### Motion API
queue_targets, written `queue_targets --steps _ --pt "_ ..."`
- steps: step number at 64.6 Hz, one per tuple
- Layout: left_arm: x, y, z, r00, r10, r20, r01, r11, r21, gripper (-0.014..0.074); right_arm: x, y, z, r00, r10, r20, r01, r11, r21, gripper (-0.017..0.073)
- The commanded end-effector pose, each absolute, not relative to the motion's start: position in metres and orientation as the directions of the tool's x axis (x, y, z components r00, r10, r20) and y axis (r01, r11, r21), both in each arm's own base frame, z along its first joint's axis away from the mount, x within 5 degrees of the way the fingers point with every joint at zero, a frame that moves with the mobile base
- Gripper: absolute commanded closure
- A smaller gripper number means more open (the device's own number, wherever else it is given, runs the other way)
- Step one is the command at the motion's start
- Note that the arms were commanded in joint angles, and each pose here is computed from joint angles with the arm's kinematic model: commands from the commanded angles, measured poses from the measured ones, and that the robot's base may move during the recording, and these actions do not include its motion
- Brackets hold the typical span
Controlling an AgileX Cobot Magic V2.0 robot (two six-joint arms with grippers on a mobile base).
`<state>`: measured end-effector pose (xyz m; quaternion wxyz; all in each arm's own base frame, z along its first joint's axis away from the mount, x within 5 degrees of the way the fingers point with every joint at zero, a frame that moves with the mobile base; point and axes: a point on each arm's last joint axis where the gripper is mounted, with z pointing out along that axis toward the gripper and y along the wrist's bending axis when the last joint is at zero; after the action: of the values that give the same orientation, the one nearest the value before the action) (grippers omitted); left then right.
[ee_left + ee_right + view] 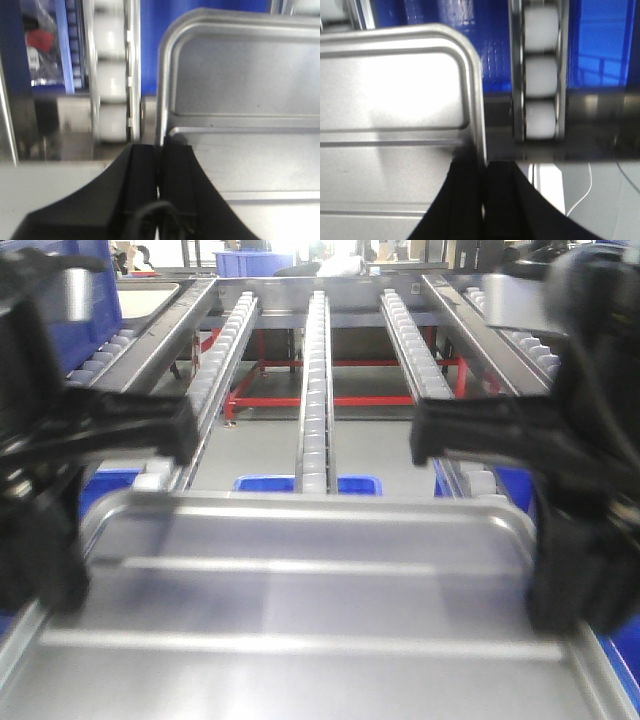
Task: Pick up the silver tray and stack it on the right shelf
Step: 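Lift the silver tray off the rollers with both grippers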
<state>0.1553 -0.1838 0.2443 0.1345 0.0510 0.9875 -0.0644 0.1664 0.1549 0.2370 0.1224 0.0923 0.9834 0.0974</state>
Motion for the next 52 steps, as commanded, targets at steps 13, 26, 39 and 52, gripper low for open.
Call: queue_targets --steps 13,26,39,52 --pt "0.111 -0.180 0.254 -0.951 0.053 -0.305 0.095 0.988 -0.124 0.0686 0.125 0.155 0.246 -0.938 0.187 -0.290 0.124 0.967 0.222 0.0500" --pt "0.097 -0.182 0.252 -0.950 0.079 -0.303 0.115 0.988 -0.104 0.0686 0.109 0.168 0.247 -0.947 0.142 -0.288 0.070 0.967 0.247 0.0500" --pt "0.098 -0.182 0.252 -0.947 0.081 -0.311 0.120 0.987 -0.108 0.0686 0.109 0.168 0.247 -0.945 0.134 -0.297 0.062 0.969 0.241 0.0500" --pt "0.098 -0.182 0.252 -0.947 0.081 -0.310 0.120 0.987 -0.107 0.0686 0.109 0.168 0.247 -0.945 0.134 -0.297 0.062 0.969 0.239 0.0500"
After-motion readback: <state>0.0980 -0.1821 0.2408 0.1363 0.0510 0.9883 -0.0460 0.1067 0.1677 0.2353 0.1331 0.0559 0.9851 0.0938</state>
